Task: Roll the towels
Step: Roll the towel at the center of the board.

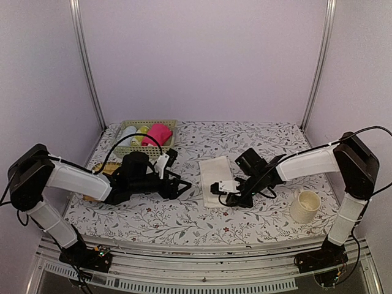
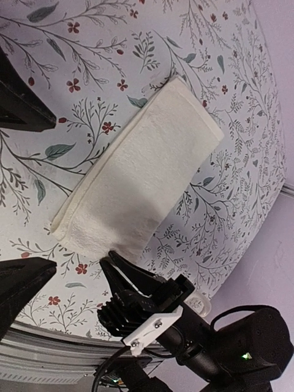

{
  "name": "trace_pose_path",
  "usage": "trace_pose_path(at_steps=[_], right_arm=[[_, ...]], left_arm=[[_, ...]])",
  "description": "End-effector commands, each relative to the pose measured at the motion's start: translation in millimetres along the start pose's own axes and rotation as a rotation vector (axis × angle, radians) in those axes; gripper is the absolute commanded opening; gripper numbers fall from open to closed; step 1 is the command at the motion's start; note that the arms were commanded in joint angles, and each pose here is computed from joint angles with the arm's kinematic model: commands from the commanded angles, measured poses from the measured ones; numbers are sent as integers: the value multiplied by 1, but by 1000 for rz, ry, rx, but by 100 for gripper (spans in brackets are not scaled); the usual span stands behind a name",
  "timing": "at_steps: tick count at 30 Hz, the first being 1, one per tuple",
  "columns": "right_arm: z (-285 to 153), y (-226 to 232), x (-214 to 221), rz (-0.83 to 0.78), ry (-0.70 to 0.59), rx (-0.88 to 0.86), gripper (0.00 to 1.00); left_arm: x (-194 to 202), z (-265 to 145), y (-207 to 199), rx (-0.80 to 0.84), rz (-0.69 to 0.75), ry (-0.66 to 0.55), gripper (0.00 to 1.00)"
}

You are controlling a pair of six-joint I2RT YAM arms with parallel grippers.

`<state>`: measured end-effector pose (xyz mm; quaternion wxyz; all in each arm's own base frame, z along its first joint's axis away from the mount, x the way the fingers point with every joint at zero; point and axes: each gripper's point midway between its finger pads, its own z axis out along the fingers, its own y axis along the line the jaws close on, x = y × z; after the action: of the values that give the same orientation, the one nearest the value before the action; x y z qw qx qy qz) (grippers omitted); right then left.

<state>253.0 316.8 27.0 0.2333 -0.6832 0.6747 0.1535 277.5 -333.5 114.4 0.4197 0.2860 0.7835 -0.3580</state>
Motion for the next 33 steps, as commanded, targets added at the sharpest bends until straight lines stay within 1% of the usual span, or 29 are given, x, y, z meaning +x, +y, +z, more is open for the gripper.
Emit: trace_pose_path(at_steps=[1,7,9,13,19,27,30,33], right_arm=[[7,4,13,-2,37,5,16],[11,22,20,10,46,-81,18],[10,28,19,22,44,-125,25],[7,34,19,32,52,-158,33],[3,18,19,25,69,-74,32],[-15,2,9,-8,51,20,31],[-27,1,7,-38,37,53,32],[-30,4,13,-55,37,59,33]], left_arm=[[-5,-2,-9,15,20,-29,73],[-4,1,-9,18,23,-15,72],[-2,2,-11,21,39,-4,73],[3,3,-15,22,107,10,73],[18,5,-23,18,226,24,73],[33,7,-36,35,297,46,72],[39,10,-46,60,381,53,72],[50,19,-56,97,496,78,72]])
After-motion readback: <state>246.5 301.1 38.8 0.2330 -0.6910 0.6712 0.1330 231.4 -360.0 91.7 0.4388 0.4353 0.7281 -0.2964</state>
